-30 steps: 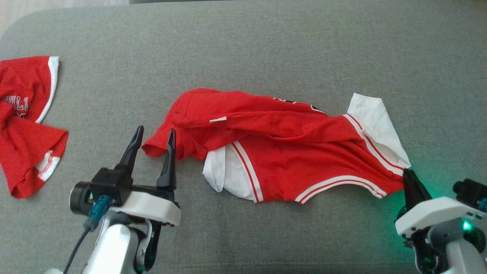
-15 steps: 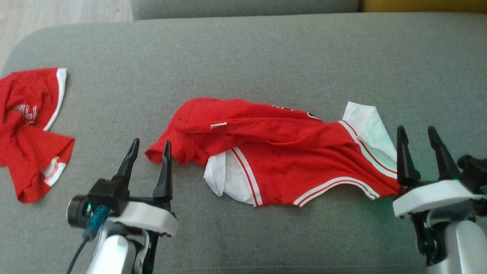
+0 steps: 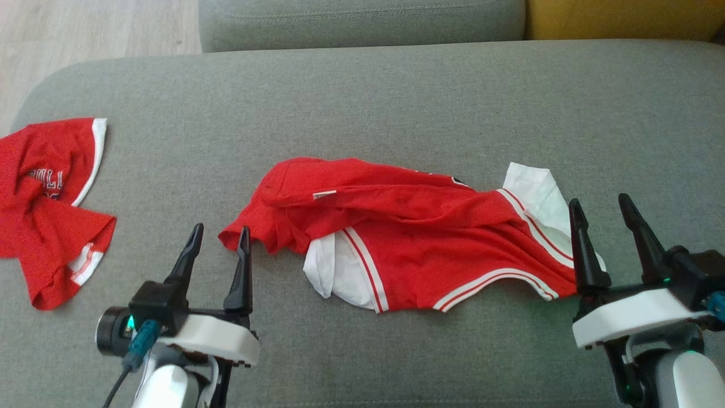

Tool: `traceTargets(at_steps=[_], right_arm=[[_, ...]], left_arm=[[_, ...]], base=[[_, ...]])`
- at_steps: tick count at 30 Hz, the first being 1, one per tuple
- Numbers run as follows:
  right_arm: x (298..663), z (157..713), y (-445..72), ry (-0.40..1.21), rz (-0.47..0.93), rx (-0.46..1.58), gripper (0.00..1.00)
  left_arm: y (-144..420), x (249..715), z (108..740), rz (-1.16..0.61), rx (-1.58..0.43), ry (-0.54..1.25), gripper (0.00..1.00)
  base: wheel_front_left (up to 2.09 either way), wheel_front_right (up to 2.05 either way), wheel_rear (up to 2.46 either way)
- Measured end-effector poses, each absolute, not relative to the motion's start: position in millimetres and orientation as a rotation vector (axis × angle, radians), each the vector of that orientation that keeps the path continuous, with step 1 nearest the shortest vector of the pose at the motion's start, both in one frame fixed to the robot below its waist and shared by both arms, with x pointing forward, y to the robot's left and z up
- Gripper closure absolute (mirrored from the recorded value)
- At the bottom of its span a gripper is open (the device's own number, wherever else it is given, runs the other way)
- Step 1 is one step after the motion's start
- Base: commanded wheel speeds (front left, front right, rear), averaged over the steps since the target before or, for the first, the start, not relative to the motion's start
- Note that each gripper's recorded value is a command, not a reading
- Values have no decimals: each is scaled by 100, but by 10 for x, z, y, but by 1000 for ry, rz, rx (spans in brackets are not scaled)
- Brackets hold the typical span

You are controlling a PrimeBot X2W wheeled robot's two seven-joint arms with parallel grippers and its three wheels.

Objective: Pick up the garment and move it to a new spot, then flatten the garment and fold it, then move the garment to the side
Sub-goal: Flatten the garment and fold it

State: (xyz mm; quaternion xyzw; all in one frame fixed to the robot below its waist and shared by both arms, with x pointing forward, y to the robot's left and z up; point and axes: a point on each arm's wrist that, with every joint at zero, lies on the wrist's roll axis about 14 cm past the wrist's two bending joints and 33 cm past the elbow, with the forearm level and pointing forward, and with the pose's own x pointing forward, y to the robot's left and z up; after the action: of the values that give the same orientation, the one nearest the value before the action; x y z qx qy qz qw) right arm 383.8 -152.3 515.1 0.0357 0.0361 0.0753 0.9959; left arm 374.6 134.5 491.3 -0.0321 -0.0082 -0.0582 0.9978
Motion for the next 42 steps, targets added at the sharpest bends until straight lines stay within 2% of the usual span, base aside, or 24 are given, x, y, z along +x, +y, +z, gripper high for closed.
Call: traceTargets(at_steps=[15,22,27,34,35,36,37,42], right_arm=[[3864,5106,-1523,86,151,84,0],[3932,4979,-1511,121,152,104,0],[3983,4894,-1545,143,140,117,0],[3943,4770,-1638,177,109,132,0],[3940,4757,-1647,181,106,133,0],[3938,4744,-1652,185,104,134,0],[3935,4732,-1660,189,101,134,0],[3938,4715,-1680,193,95,143,0]], left_arm=[[1359,3778,4843,-120,-59,13,0],[1189,4163,4846,-199,-84,57,0],[1030,4435,4625,-255,-133,191,0],[1008,4516,4215,-255,-176,382,0],[988,4517,4186,-262,-189,401,52],[975,4519,4169,-265,-199,412,86],[954,4518,4158,-273,-210,420,100],[921,4494,4119,-279,-237,450,100]], base=[[0,0,0],[0,0,0],[0,0,0],[0,0,0],[0,0,0],[0,0,0],[0,0,0],[0,0,0]])
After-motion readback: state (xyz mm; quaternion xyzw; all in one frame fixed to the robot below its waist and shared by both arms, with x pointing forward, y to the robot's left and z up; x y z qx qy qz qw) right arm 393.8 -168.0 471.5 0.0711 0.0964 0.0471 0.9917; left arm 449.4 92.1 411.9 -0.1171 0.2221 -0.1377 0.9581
